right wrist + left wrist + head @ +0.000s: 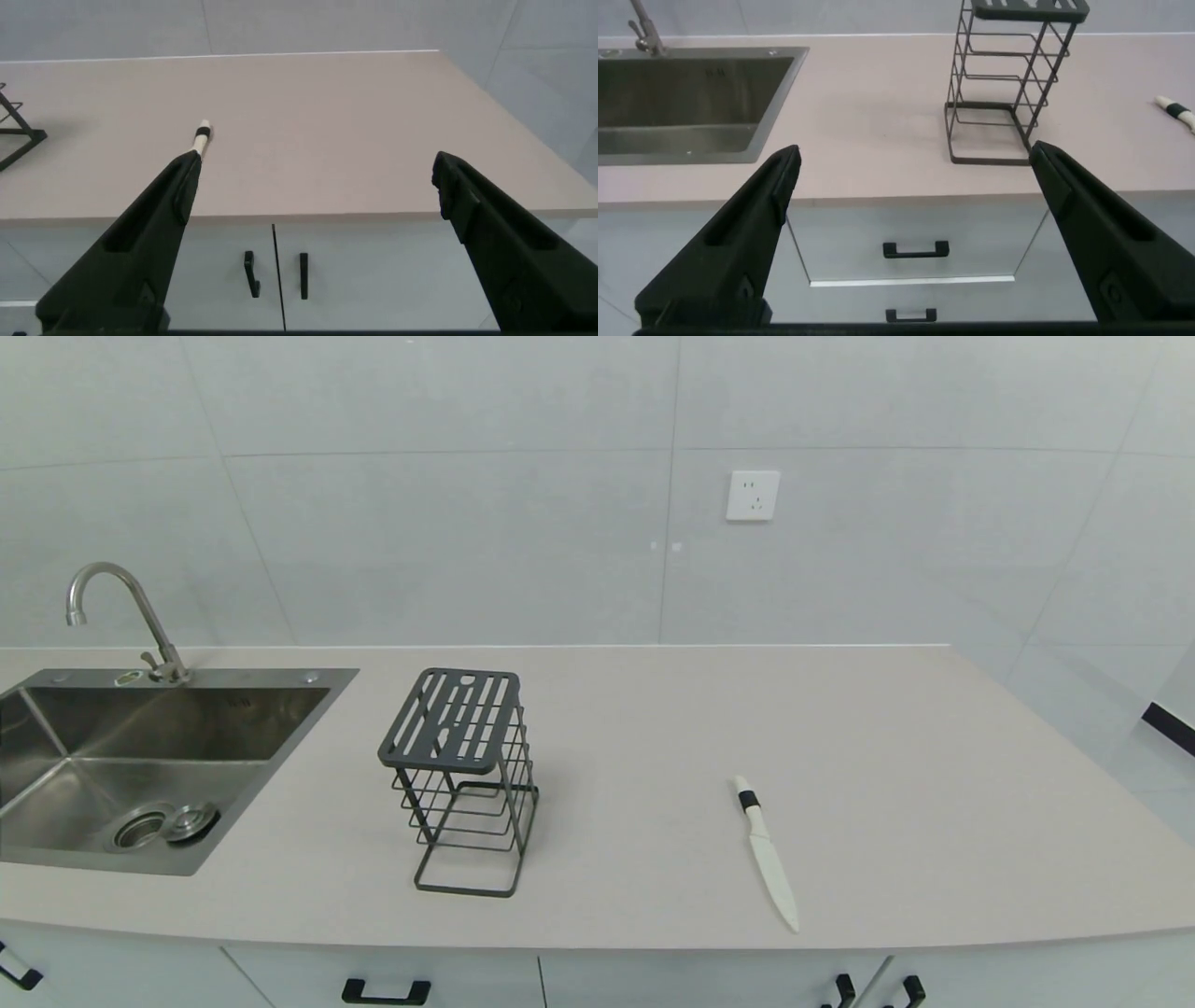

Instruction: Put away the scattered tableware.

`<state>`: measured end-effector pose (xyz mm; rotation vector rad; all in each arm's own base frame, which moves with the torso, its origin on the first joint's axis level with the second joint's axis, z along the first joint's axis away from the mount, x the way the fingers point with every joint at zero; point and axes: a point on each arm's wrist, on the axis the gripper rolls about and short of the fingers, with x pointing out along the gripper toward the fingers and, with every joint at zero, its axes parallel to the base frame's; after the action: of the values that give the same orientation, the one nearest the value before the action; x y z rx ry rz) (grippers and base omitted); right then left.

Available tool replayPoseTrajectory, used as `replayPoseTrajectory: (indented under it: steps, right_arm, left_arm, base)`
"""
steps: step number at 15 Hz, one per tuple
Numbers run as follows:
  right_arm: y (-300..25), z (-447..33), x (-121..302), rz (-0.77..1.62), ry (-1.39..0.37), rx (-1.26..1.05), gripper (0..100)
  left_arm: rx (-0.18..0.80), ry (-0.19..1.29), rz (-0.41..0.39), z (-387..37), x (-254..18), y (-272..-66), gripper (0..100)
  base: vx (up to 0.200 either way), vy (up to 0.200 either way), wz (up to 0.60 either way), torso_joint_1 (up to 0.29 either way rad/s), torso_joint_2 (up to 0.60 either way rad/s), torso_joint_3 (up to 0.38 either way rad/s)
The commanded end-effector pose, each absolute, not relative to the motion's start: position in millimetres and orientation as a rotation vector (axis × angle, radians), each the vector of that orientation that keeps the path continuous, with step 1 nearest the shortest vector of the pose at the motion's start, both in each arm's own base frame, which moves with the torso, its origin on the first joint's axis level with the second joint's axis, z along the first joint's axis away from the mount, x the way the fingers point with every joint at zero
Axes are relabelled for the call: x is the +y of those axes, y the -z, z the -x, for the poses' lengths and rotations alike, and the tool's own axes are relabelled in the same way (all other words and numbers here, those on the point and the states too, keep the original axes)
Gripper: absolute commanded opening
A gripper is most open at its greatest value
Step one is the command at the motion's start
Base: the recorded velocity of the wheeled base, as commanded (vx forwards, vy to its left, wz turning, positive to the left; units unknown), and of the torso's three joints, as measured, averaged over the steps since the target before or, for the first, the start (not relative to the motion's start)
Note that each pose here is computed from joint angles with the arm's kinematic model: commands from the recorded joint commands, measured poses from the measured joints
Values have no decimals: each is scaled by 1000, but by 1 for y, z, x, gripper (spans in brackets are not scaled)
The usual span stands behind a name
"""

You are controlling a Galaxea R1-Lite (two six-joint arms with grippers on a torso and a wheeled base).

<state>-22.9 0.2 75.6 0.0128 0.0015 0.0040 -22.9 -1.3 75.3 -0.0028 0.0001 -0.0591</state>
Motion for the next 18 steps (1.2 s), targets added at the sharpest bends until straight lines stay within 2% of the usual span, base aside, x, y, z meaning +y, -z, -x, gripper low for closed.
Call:
replayPoseTrajectory:
  steps: [1,9,18]
  right_arm:
    - [-76,23,0,-14,-5,3,100]
    - [-76,23,0,-12,-5,3,100]
    - [-76,23,0,-12,-5,3,100]
  left_arm:
    - [2,58,3,23,-1,-75,100]
    - [2,60,3,23,-1,-75,100]
    - [1,60,-8,23,-1,-75,100]
  base:
    - [0,0,0,203,-388,-203]
    - [0,0,0,46,-37,10]
    - [0,0,0,267,-45,206]
